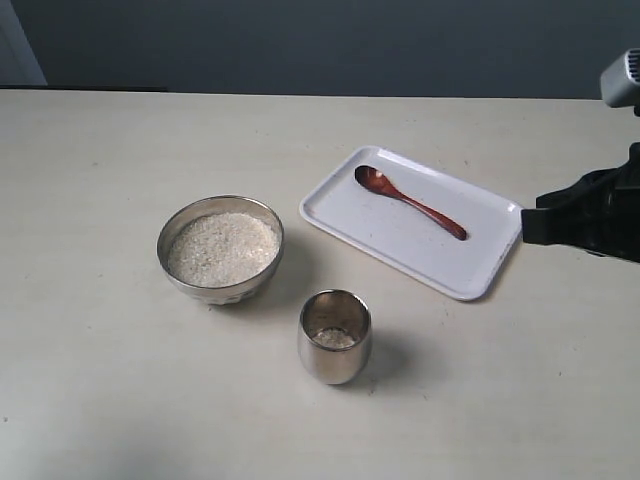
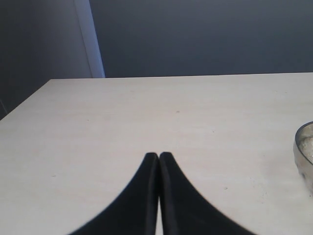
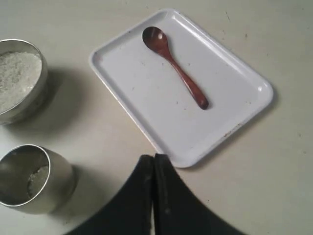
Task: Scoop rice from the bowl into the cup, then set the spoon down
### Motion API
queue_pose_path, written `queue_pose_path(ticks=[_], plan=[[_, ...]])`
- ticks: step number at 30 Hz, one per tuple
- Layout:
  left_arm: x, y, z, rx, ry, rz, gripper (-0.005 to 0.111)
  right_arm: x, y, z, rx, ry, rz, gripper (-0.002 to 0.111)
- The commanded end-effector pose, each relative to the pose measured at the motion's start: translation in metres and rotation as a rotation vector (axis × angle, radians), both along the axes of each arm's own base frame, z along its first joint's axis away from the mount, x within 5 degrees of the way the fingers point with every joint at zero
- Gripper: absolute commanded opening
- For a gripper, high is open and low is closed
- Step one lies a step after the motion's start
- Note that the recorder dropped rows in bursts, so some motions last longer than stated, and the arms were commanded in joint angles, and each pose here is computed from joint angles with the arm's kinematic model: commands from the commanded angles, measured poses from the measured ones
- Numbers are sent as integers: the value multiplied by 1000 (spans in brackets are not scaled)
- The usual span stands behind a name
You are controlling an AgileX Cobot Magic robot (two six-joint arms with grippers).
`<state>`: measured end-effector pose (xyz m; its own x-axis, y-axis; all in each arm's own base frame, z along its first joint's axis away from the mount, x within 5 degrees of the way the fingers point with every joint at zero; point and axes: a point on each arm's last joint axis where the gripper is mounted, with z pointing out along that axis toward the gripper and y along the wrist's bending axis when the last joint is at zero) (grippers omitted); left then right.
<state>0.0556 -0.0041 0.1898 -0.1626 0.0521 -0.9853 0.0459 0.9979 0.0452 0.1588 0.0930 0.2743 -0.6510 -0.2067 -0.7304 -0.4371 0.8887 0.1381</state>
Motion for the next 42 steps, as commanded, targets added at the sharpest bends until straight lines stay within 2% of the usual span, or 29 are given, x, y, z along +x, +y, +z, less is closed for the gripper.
queue_pose_path(ticks=[1,2,3,5,10,13,16,21,24,28,33,38,40,42], plan=[[0,0,2,0,-20,5,1,-1,0,0,6,-7,0,-1],[0,0,2,0,-20,5,1,-1,-1,0,-7,-14,3,-1],[0,0,2,0,-20,5,1,2,-6,0,-111,-65,29,-1],[0,0,2,0,-20,5,1,9,-18,1,-199,-124,7,-1],[0,0,2,0,-20,5,1,13,-41,7,-191,-151,-127,-1],[0,0,2,0,-20,5,1,9,-55,17,-273,-230,-150,-1],[0,0,2,0,-20,5,1,0,-61,24,-224,-247,-208,-1],[0,0,2,0,-20,5,1,-18,-79,39,-6,-260,-434,-1],[0,0,2,0,-20,5,1,-33,-87,43,12,-293,-481,-1],[0,0,2,0,-20,5,1,-53,-95,18,4,-429,-526,-1],[0,0,2,0,-20,5,1,-83,-100,-31,87,-608,-626,-1],[0,0,2,0,-20,5,1,-100,-97,-75,116,-647,-617,-1],[0,0,2,0,-20,5,1,-103,-96,-75,123,-670,-609,-1],[0,0,2,0,-20,5,1,-103,-95,-80,105,-615,-600,-1]])
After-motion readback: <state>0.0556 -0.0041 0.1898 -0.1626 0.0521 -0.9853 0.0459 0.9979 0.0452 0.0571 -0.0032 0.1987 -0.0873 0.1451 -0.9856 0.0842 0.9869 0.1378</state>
